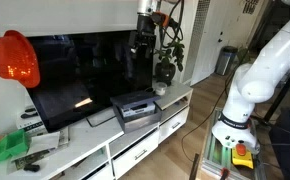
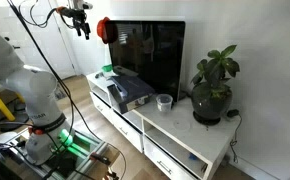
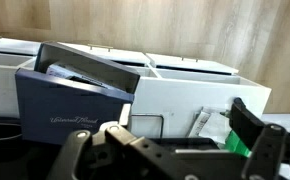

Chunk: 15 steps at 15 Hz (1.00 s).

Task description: Pour the sunglasses from the cup and put them back into the cup then close the cup with the cup lid

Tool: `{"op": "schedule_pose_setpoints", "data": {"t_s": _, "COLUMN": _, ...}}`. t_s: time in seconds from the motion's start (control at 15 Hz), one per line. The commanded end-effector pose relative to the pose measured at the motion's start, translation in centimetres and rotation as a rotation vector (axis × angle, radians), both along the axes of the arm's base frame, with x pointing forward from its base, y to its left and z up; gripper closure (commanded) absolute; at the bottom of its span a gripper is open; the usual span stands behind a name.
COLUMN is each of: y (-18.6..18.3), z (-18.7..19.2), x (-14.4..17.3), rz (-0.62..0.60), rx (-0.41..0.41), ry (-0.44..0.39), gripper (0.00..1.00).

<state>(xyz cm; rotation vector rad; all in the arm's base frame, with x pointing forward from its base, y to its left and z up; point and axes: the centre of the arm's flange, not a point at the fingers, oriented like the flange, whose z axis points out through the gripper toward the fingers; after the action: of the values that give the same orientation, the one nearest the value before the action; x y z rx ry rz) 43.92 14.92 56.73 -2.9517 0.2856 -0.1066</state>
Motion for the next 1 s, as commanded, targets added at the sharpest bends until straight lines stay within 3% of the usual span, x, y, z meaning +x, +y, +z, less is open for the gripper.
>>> {"op": "schedule_pose_setpoints", "data": {"t_s": 0.0, "y": 0.0, "z": 0.0, "x": 0.0, "rz": 0.000, "rx": 0.000, "ry": 0.000, "gripper": 0.00}}
{"op": "schedule_pose_setpoints", "data": {"t_s": 0.53, "y": -0.9, "z": -0.7, "x": 0.5, "rz": -0.023, "rx": -0.004, "ry": 0.014, "gripper": 0.00}}
{"op": "schedule_pose_setpoints", "data": {"t_s": 0.67, "y": -4.7, "z": -3.4, "x": 1.3, "rz": -0.106, "rx": -0.082, "ry": 0.060, "gripper": 0.00}}
{"op": "schedule_pose_setpoints", "data": {"t_s": 0.93, "y": -14.3, "z": -9.3, "x": 2.0, "rz": -0.107, "rx": -0.303, "ry": 0.037, "gripper": 0.00}}
